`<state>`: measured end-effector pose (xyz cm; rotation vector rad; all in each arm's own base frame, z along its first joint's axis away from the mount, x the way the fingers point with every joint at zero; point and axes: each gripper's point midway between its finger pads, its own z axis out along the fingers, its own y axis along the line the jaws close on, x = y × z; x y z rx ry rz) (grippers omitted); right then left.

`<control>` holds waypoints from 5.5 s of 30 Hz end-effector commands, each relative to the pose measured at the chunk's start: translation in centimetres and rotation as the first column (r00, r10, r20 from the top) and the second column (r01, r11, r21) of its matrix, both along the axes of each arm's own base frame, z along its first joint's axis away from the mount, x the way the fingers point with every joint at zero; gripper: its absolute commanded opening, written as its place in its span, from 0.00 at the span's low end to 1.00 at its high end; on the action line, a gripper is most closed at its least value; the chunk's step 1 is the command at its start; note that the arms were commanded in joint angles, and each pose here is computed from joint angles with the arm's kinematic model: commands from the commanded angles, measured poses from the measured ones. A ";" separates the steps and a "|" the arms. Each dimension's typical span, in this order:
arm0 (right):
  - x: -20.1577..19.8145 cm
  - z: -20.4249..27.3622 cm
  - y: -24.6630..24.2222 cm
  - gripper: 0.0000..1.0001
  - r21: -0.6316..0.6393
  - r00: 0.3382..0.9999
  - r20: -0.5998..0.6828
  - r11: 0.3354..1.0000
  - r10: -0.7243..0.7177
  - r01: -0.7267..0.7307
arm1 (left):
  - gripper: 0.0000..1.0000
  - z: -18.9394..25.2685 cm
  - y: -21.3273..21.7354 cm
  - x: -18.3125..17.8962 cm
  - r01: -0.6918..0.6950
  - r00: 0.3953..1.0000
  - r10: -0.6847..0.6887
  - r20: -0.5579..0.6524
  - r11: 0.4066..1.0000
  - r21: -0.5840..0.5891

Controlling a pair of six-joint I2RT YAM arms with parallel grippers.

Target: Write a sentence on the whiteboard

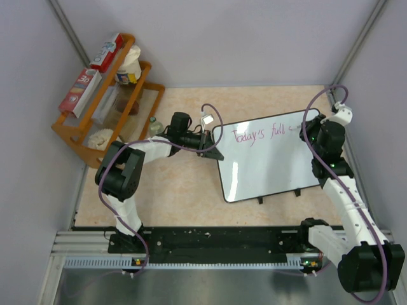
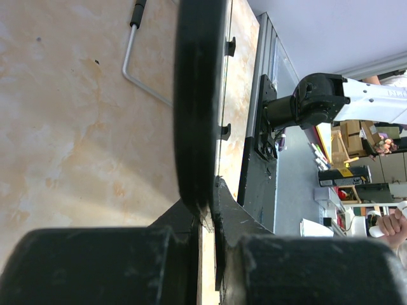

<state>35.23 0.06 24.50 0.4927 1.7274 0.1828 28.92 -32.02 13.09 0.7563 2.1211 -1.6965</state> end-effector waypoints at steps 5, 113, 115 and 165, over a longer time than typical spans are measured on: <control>0.8 2.4 -0.8 0.00 0.002 0.998 0.048 1.000 -0.031 0.031 | 0.00 -0.8 0.1 -2.0 0.064 0.998 -0.064 0.031 0.998 0.006; -1.7 4.5 0.1 0.00 0.048 0.992 0.122 0.999 0.014 -0.020 | 0.00 -0.7 0.1 -2.1 0.066 0.997 -0.066 0.029 0.998 0.001; -1.2 5.1 -0.1 0.00 0.040 0.992 0.125 0.999 0.005 -0.010 | 0.00 -0.7 0.1 -2.1 0.066 0.997 -0.066 0.032 0.998 0.001; 1.4 3.1 -1.8 0.00 0.010 0.995 0.073 0.998 -0.067 0.066 | 0.00 -0.7 0.1 -2.2 0.067 0.997 -0.067 0.031 0.998 0.003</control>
